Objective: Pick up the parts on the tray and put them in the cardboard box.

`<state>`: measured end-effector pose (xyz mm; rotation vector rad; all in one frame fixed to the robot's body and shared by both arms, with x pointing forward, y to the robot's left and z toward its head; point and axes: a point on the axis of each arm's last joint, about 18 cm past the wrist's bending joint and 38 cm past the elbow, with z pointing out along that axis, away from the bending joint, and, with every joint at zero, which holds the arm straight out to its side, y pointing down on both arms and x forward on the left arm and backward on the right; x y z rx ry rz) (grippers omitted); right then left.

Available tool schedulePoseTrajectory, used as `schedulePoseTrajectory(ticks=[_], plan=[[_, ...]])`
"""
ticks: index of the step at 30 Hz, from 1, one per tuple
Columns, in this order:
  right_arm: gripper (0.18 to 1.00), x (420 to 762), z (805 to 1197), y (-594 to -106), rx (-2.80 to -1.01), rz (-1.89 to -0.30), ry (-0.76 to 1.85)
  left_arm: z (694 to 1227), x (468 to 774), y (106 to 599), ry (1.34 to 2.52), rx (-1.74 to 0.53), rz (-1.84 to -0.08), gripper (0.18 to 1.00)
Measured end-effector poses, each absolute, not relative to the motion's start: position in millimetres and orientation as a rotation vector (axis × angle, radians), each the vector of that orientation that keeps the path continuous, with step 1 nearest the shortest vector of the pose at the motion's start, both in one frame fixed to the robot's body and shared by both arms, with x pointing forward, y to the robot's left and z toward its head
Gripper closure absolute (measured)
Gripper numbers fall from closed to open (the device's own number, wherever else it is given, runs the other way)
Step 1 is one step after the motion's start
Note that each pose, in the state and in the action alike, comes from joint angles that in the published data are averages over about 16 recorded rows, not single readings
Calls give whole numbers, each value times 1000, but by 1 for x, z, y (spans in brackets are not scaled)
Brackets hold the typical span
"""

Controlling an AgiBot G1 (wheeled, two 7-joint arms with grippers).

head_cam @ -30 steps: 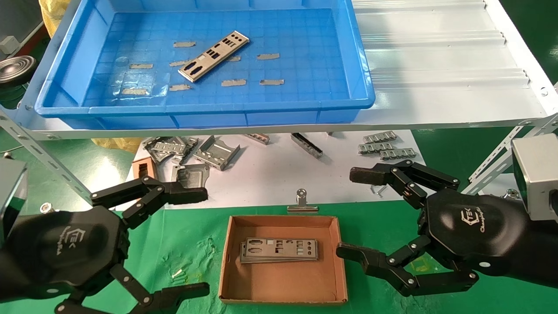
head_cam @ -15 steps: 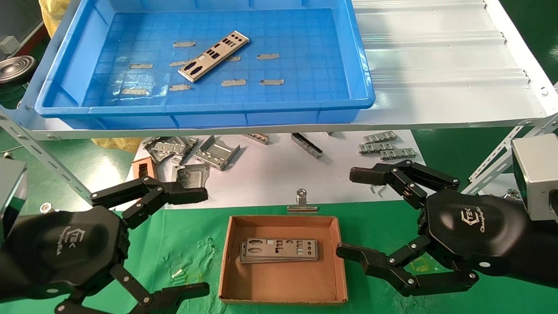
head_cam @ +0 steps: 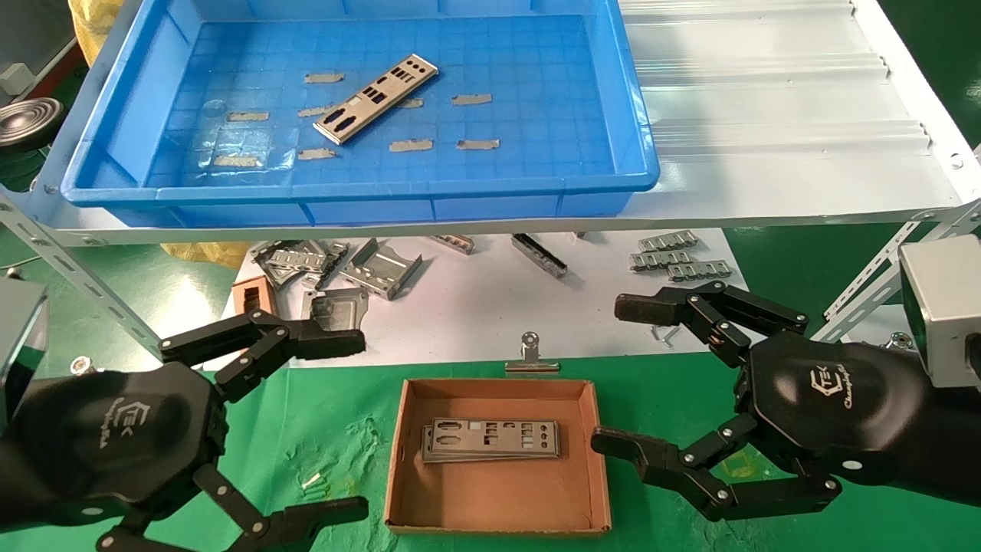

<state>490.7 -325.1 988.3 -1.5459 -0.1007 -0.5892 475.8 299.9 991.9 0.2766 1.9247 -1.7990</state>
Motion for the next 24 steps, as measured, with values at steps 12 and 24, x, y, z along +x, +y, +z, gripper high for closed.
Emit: schedulePoseTrajectory(ticks=[12, 24], plan=[[179, 491, 988, -325, -1546, -589, -101, 992, 476, 300, 1925, 277, -1799, 184], [179, 491, 988, -325, -1546, -589, -101, 992, 476, 300, 1925, 277, -1799, 184]])
